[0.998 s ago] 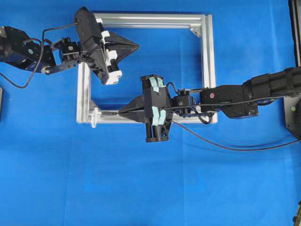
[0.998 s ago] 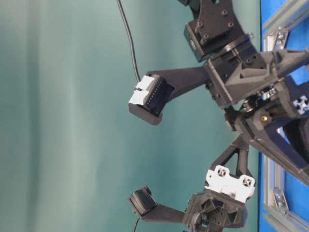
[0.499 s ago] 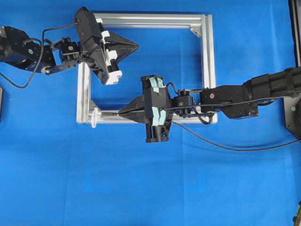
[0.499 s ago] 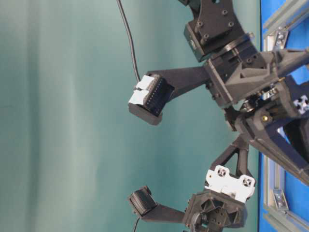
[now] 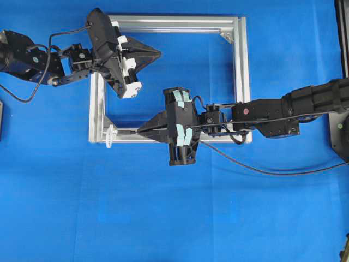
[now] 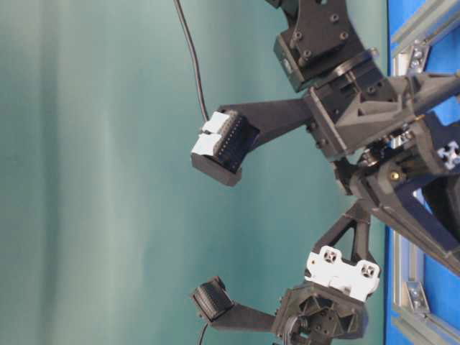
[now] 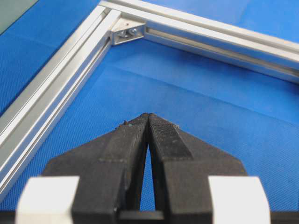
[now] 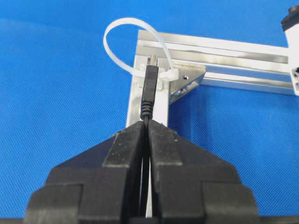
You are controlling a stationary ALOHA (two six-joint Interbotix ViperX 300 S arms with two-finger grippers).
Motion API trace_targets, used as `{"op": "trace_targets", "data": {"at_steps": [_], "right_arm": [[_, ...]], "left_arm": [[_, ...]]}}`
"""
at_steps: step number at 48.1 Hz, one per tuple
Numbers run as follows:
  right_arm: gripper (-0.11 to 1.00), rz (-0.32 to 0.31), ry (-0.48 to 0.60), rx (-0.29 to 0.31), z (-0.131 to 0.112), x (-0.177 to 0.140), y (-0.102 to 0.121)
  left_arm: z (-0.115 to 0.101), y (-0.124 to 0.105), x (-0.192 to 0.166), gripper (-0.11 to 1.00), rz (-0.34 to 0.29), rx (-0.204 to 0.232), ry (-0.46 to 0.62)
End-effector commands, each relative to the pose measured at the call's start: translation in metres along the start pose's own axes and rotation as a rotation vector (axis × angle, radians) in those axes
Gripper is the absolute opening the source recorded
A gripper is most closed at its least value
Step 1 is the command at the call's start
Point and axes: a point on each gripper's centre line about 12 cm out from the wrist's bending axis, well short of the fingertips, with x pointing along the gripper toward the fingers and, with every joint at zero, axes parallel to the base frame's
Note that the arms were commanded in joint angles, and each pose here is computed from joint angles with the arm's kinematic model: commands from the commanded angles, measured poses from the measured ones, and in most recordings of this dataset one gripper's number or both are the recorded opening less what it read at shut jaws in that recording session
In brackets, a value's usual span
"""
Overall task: Insert the wire through the string loop located on the left side.
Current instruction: 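Align the plug tip with the opening of the white loop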
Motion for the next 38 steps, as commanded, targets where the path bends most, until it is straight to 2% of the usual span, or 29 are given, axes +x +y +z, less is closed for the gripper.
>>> {"op": "trace_targets", "data": {"at_steps": [1,38], "right_arm": [[0.00,0.005,-0.044,0.003,0.0155,-0.0006,0.0024],[0.00,0.008,-0.041,0.002,0.0155,-0.0004,0.0038]], "left_arm": [[0.0156,-0.0018,-0.0019,0.00,-0.007,0.000,-0.047],[0.0161,-0.0019,-0.0011,0.00,-0.007,0.000,-0.049]]}}
